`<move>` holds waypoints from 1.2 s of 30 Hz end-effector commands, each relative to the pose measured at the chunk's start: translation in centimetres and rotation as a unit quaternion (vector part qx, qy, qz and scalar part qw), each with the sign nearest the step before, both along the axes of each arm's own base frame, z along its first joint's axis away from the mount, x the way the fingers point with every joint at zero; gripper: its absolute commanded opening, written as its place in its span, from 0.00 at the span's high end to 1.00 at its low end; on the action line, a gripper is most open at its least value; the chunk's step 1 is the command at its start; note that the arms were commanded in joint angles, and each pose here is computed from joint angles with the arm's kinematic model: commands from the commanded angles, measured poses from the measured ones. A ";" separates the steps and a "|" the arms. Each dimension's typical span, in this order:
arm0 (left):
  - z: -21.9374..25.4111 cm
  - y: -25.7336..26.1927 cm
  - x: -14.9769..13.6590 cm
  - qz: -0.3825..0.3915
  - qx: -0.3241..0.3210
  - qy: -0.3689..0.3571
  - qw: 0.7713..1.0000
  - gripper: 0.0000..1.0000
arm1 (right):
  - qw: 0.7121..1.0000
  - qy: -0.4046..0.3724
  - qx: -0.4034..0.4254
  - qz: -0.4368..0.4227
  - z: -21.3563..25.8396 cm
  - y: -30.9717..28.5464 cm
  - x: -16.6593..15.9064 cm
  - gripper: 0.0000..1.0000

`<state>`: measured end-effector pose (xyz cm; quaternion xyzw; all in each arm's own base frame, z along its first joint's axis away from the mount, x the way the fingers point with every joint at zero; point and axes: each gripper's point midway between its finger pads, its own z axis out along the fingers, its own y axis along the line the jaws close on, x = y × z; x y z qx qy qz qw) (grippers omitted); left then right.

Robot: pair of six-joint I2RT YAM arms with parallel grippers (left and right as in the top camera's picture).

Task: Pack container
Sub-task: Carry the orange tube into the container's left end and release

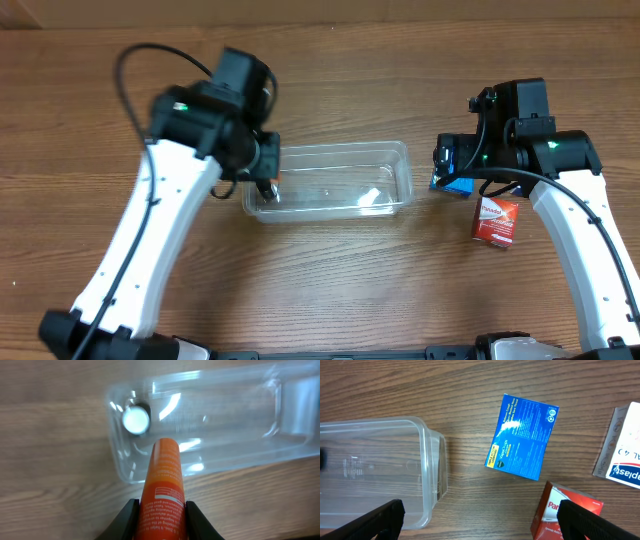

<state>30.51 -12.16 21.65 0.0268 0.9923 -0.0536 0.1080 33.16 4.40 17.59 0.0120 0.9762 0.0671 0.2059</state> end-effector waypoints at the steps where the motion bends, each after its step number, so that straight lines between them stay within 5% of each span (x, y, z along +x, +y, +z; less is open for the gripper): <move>1: -4.6 0.1 -1.1 0.012 0.020 0.047 0.999 0.95 | 1.000 -0.018 0.004 -0.003 1.2 0.0 0.6 0.00; 15: -11.5 1.7 1.5 0.035 0.063 0.054 0.996 0.87 | 1.000 -0.017 0.003 -0.003 1.1 0.0 0.6 0.00; 23: -12.0 1.7 1.1 0.034 0.065 0.068 0.995 0.47 | 1.000 -0.018 0.003 -0.003 1.1 0.0 0.6 0.00; 30: -11.4 1.7 1.1 0.029 0.066 0.068 0.995 0.45 | 1.000 -0.017 0.003 -0.003 1.1 0.0 0.6 0.00; 36: -5.8 0.8 3.7 0.028 0.047 0.014 0.998 0.43 | 1.000 -0.017 0.003 -0.003 1.1 0.0 0.6 0.00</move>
